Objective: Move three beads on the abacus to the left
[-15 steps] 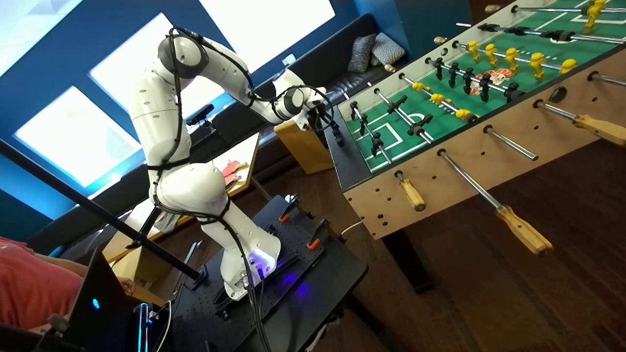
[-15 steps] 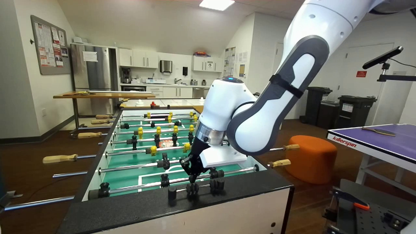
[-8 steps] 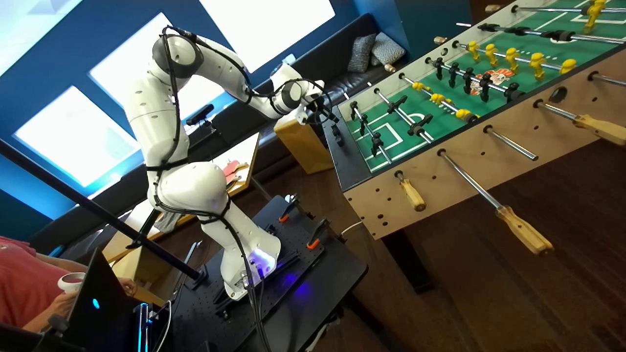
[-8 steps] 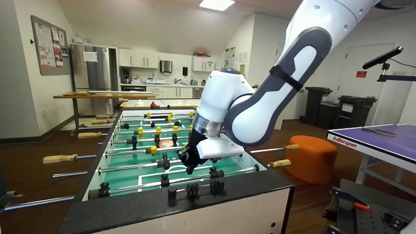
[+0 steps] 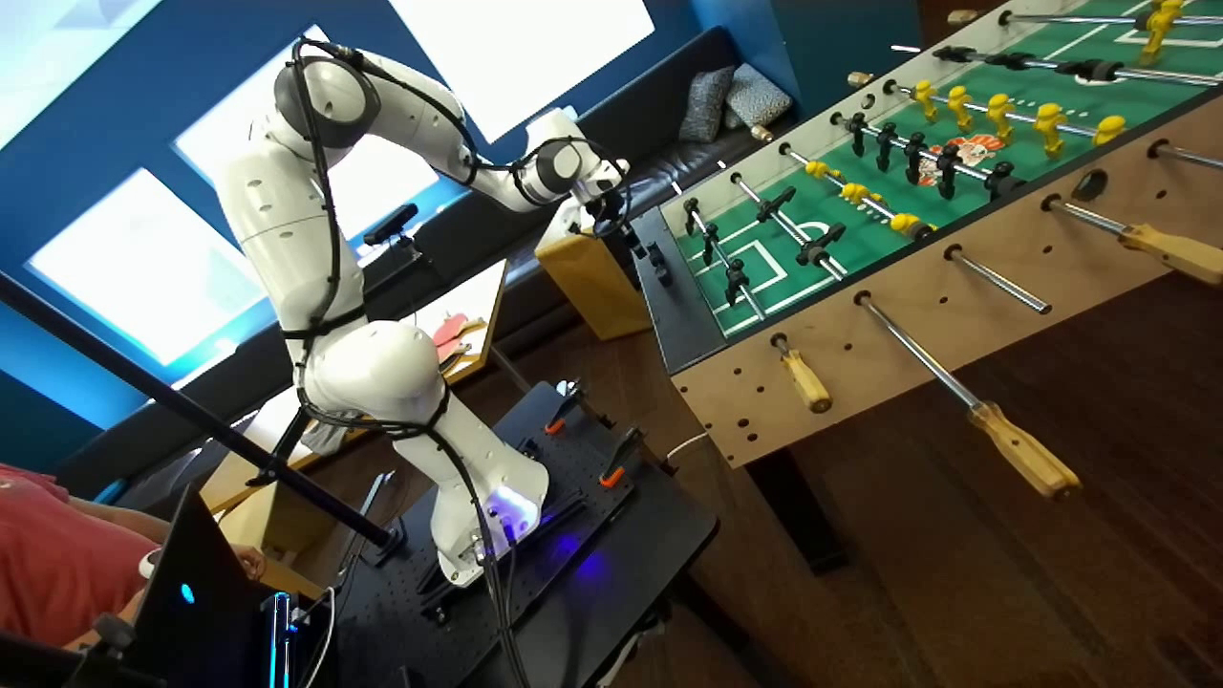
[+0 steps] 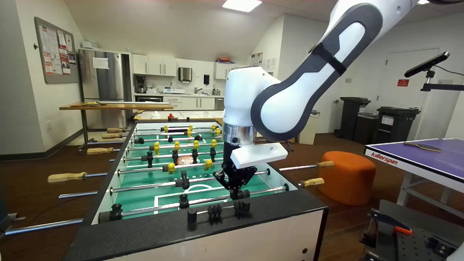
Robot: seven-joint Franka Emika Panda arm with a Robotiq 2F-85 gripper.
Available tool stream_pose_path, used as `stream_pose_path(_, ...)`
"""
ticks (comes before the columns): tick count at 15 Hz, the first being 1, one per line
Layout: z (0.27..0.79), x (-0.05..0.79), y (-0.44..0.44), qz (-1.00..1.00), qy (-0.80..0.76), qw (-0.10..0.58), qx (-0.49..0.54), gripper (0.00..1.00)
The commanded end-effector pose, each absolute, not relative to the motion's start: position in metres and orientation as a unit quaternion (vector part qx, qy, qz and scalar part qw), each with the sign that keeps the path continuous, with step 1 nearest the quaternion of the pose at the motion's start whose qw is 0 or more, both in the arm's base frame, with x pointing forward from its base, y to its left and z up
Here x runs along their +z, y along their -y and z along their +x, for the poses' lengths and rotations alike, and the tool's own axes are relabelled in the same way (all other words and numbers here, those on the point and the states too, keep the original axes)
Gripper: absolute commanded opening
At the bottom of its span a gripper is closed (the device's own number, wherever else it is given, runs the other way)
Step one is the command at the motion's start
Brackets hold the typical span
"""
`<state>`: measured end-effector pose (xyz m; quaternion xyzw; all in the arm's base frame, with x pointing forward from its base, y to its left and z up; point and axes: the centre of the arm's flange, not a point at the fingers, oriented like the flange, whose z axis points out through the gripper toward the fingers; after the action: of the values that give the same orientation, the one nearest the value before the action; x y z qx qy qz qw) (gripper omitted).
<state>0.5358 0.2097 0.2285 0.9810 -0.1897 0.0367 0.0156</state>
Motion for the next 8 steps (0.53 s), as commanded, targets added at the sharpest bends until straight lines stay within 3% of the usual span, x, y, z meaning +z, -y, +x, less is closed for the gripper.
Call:
stream_pose_path(1, 0.535, 0.225, -0.204, 0.980, 0.198, 0.008, 0.026, 0.00)
stream_pose_path(8, 0.537, 0.202, -0.199, 0.979, 0.202, -0.002, 0.029, 0.00)
